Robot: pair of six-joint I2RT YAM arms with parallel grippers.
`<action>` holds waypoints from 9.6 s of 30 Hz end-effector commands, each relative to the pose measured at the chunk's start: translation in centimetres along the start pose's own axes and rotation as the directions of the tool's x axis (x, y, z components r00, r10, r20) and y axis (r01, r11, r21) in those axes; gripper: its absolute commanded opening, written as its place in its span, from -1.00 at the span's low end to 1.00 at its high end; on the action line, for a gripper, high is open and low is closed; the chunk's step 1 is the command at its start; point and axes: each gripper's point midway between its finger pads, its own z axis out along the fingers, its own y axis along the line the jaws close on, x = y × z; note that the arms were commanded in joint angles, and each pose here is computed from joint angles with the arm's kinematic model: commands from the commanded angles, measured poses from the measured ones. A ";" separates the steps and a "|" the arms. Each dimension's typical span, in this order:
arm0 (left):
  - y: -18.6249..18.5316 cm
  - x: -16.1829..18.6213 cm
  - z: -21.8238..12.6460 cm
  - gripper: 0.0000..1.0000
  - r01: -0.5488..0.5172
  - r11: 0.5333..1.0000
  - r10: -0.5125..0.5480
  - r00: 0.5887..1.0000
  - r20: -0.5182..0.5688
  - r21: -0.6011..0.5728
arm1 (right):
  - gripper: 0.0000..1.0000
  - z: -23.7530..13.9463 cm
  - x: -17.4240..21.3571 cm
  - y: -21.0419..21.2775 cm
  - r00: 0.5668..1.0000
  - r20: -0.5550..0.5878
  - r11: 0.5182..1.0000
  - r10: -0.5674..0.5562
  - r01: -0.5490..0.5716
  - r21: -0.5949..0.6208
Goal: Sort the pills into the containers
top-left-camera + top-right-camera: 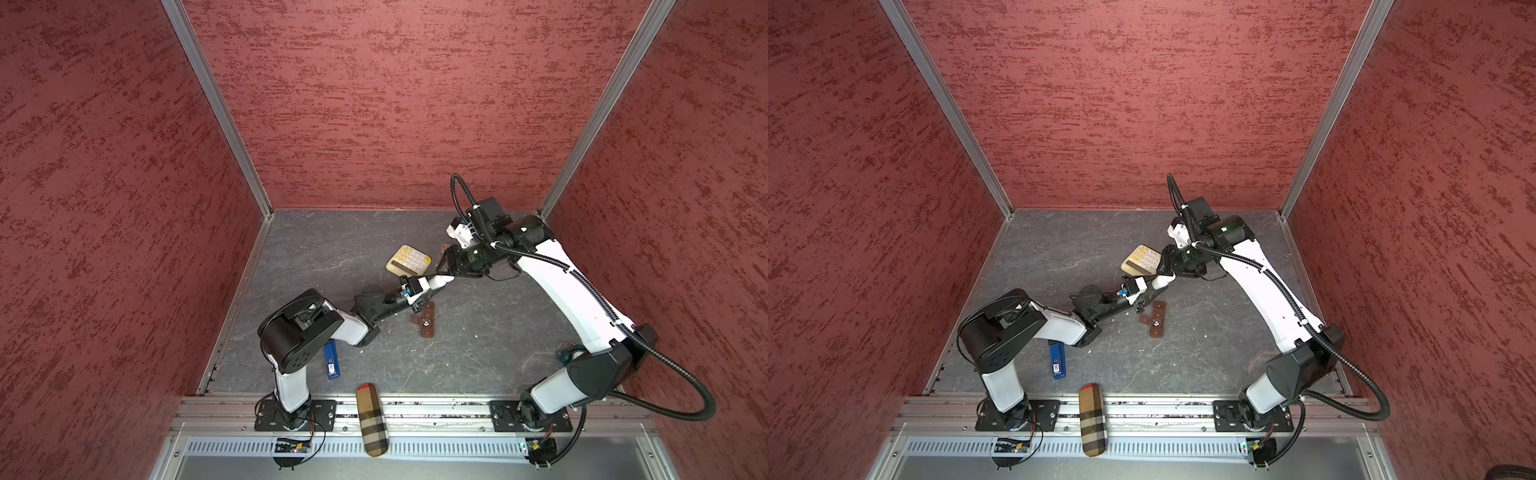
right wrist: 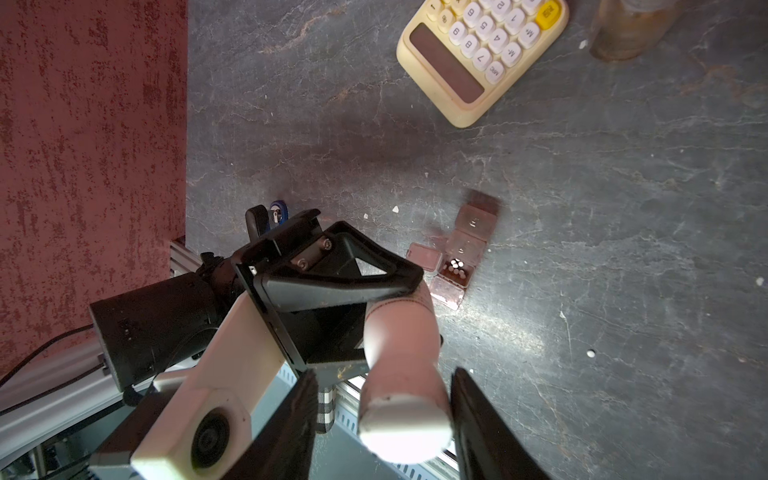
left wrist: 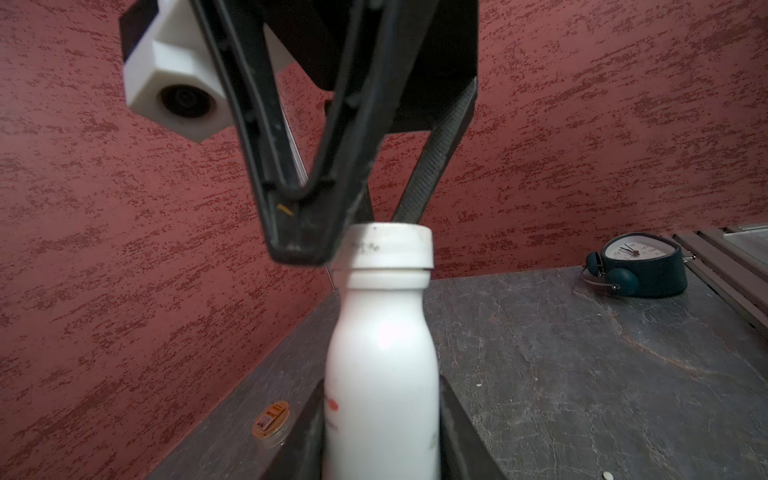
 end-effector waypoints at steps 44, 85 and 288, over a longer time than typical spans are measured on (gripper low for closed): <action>0.4 -0.4 -0.4 -1.00 0.012 1.000 -0.012 1.000 0.015 0.000 | 0.06 -0.6 -1.5 1.7 0.997 0.039 0.997 -0.065 0.067 -0.040; 0.7 -0.4 -0.6 -1.00 0.023 1.000 -0.023 1.000 0.015 -0.001 | 0.17 -4.0 -2.1 0.6 0.985 0.137 0.990 -0.104 0.089 0.110; 3.1 2.9 -11.9 0.54 0.249 0.826 -0.460 0.816 -0.349 -0.506 | 0.05 9.5 -12.3 -23.1 0.952 0.231 0.792 0.202 -0.298 0.533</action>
